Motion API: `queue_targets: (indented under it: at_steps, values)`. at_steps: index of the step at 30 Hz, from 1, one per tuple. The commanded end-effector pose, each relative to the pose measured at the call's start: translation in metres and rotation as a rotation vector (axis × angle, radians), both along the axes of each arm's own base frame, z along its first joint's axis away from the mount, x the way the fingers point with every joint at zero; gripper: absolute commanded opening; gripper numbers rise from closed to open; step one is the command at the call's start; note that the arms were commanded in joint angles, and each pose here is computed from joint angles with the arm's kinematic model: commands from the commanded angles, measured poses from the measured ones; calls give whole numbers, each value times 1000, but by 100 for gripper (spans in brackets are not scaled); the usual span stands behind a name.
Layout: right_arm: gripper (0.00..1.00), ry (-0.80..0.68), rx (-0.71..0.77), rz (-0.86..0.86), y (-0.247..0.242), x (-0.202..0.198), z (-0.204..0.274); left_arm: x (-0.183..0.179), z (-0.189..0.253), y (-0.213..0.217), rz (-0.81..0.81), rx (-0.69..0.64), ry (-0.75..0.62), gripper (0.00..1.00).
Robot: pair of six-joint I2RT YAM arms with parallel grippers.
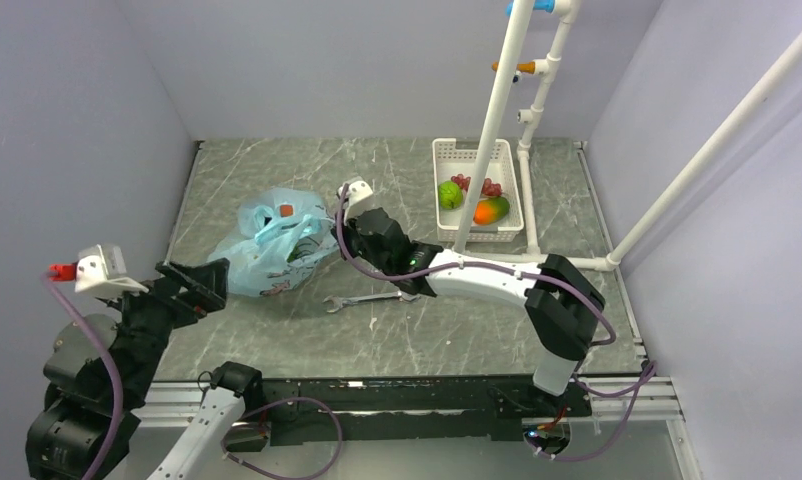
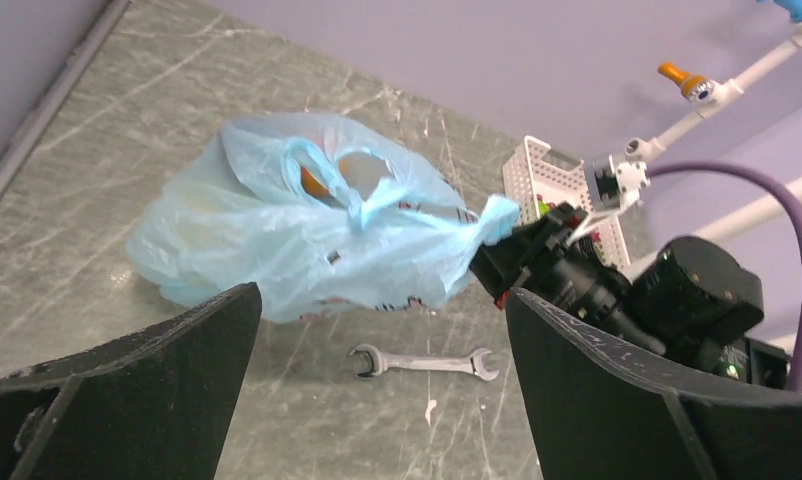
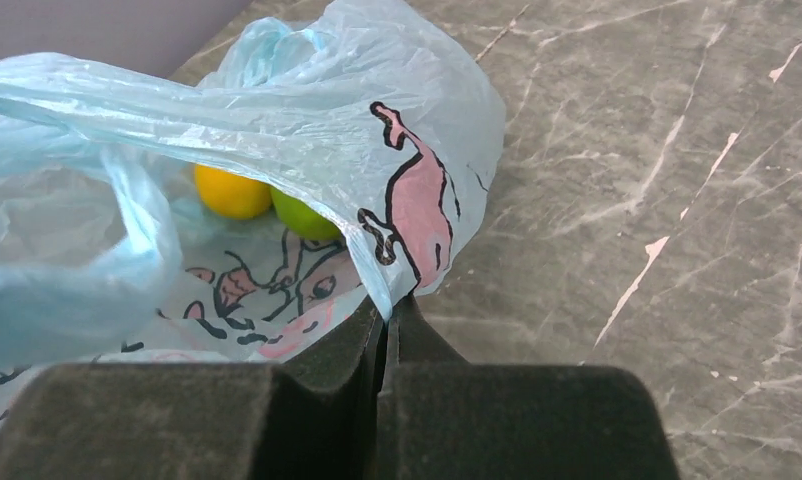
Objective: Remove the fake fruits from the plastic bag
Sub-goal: Adjust the plastic bag at the center of the board.
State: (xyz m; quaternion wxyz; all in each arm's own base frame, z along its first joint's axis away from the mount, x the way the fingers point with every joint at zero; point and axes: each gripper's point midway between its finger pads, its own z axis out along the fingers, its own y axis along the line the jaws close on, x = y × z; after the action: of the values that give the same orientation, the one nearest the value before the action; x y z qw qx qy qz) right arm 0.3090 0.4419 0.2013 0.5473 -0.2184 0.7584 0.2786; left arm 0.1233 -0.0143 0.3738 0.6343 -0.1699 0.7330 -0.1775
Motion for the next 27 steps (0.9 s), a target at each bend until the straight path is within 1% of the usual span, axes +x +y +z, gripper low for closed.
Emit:
queue_targets:
  at_steps: [1,4,7,11,15,18,21,23,25,27]
  values:
    - [0,-68,70,66,-5,-12,37,17,-4,7,50,92,109,99]
    - [0,-66,63,63,-14,-16,32,28,-15,10,68,144,177,99]
    - [0,-49,53,66,-20,-18,28,39,-27,3,40,165,219,99]
    - [0,-41,49,64,-29,-22,26,51,-38,-21,-86,174,216,99]
    - [0,-45,41,62,-39,-27,24,65,-45,-28,-123,217,247,99]
    - [0,-57,32,61,-42,-28,28,80,-45,-42,-213,280,255,99]
    - [0,-68,42,58,-48,-27,39,97,-41,-45,-220,304,254,100]
    - [0,-70,68,67,-49,-27,49,106,-34,-64,-307,291,214,99]
    - [0,-73,78,88,-48,-29,57,113,-28,-91,-438,257,157,99]
    - [0,-74,77,103,-44,-28,62,121,-22,-107,-508,220,142,99]
